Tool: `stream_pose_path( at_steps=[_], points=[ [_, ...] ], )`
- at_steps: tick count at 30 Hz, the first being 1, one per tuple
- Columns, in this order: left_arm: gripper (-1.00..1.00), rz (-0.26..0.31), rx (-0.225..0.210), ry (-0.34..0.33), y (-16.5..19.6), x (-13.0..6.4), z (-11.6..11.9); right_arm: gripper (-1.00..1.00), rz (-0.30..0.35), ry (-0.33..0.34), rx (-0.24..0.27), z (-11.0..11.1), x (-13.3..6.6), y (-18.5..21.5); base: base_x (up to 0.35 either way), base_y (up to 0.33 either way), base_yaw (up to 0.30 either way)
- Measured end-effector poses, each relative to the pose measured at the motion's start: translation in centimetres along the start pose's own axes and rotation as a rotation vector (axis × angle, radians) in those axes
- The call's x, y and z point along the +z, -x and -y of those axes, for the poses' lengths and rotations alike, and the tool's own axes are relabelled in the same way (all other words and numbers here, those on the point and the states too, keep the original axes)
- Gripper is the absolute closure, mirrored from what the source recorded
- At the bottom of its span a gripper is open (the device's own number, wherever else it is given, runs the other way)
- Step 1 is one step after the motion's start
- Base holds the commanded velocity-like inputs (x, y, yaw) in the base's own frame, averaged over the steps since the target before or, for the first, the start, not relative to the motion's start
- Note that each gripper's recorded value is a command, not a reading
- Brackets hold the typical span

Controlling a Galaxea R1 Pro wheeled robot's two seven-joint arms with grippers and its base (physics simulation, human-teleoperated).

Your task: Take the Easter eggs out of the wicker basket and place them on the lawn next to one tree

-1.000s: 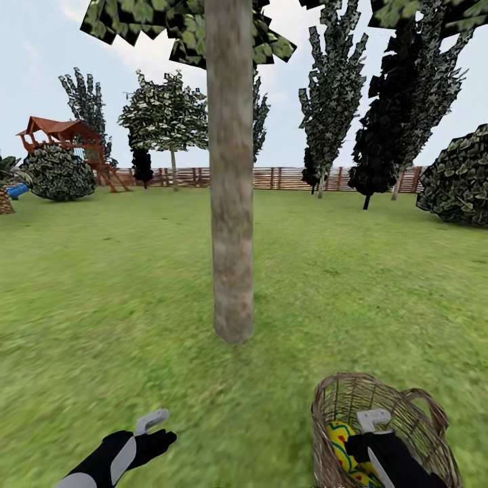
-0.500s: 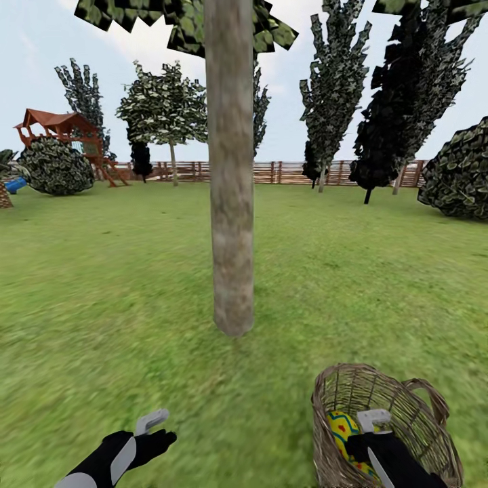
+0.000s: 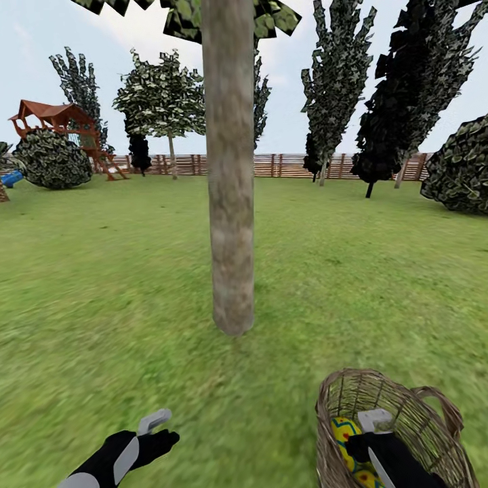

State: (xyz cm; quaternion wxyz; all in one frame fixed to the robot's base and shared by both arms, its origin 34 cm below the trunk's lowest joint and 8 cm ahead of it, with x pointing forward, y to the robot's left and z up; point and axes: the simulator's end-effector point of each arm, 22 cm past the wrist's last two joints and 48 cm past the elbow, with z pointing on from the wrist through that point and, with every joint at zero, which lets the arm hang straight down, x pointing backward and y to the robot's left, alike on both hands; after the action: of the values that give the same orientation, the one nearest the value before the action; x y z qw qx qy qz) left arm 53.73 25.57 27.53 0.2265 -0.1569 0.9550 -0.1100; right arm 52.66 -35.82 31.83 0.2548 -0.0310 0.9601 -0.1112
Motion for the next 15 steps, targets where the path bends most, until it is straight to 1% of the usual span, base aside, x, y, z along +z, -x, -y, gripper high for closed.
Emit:
stream_pose_path(
  at_steps=[1, 3, 15],
  points=[
    [-1.0, 0.005, 0.0, 0.0, 0.1, 0.0, 0.03, -1.0, 0.0, 0.0, 0.0, 0.0, 0.0, 0.0, 0.283, 0.0, 0.0],
    [-1.0, 0.008, 0.0, -0.001, 0.17, 0.02, 0.03, -1.0, 0.0, 0.0, 0.0, -0.03, 0.02, -0.01, 0.095, 0.0, 0.0],
    [-1.0, 0.009, 0.0, -0.004, 0.12, 0.08, 0.28, -1.0, -0.001, 0.001, 0.0, -0.03, 0.03, -0.02, 0.009, 0.0, 0.0]
  ],
)
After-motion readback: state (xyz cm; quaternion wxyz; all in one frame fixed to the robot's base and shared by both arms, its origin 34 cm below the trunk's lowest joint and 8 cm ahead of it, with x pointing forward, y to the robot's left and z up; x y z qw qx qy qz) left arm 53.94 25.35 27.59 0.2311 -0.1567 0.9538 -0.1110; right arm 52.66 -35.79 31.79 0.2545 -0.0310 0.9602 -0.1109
